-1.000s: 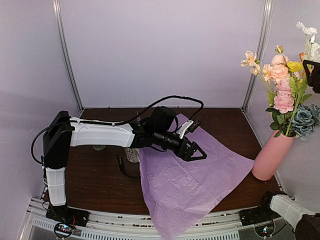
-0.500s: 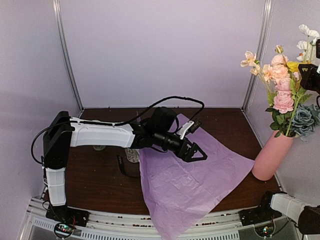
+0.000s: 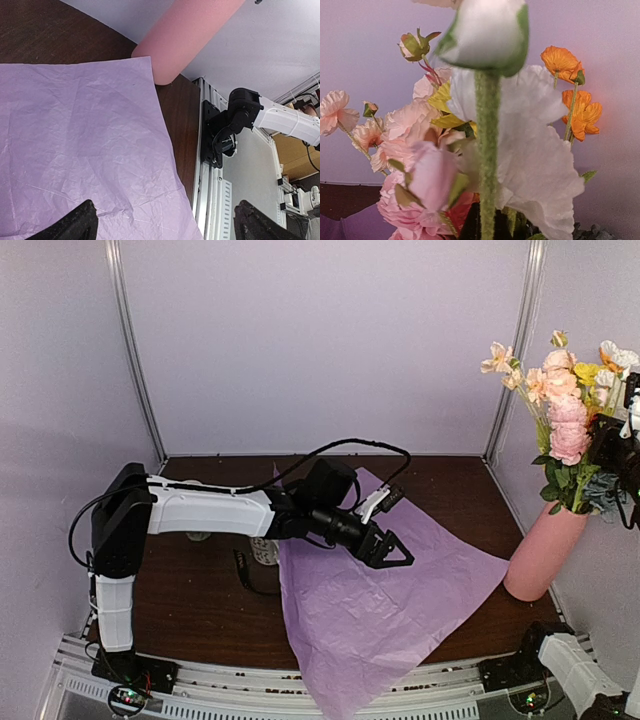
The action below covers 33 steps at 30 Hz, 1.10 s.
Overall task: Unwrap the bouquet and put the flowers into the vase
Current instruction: Place the fake flower in the vase, then reset both arms
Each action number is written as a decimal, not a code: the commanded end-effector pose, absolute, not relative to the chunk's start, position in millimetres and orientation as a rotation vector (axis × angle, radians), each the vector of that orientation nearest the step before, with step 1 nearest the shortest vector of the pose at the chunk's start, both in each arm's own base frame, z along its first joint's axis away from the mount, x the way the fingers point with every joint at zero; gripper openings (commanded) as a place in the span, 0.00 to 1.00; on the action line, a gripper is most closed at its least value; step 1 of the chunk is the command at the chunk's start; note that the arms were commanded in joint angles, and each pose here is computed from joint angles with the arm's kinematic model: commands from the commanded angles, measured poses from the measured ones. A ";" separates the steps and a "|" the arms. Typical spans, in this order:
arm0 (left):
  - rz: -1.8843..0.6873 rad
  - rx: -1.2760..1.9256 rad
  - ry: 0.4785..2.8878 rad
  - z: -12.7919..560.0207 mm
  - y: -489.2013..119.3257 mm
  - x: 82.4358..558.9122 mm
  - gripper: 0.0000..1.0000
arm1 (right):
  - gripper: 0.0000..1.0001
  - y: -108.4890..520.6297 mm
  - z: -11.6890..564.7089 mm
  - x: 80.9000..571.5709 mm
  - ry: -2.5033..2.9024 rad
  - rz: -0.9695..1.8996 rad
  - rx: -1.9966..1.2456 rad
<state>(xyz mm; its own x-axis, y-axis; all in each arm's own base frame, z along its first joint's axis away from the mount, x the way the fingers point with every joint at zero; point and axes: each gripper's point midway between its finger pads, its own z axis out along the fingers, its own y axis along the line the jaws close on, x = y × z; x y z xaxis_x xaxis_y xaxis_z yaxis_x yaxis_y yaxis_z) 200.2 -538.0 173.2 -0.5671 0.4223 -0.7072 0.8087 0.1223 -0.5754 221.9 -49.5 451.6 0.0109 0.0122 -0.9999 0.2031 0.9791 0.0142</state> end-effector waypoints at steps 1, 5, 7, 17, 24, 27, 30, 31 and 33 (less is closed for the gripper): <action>-1.467 1.222 1.978 183.2 -546.6 195.3 0.98 | 0.00 -62.7 377.6 227.1 1.785 -0.178 0.260; -1.466 1.219 1.982 182.7 -547.0 195.3 0.98 | 0.00 -61.5 373.6 226.6 1.789 -0.169 0.259; -1.467 1.220 1.981 183.1 -547.3 194.9 0.98 | 0.02 -58.3 382.7 223.1 1.761 -0.163 0.242; -1.442 1.236 1.972 191.4 -548.5 197.6 0.98 | 0.71 -32.0 491.3 178.5 1.533 -0.150 0.119; -1.337 1.278 1.980 212.1 -538.4 199.6 0.98 | 0.94 -26.1 571.8 135.2 1.329 -0.222 0.098; -1.215 1.294 1.965 233.7 -520.5 202.3 0.98 | 0.94 -21.8 610.7 123.7 1.255 -0.237 0.076; -1.061 1.298 1.937 256.0 -498.4 208.6 0.98 | 0.92 -5.3 640.4 131.4 1.224 -0.145 0.001; -1.018 1.296 1.932 262.6 -491.9 210.0 0.98 | 0.90 -0.5 648.7 135.7 1.214 -0.116 -0.024; -0.932 1.279 1.933 272.5 -478.4 215.4 0.98 | 0.88 3.7 664.1 147.5 1.191 -0.095 -0.067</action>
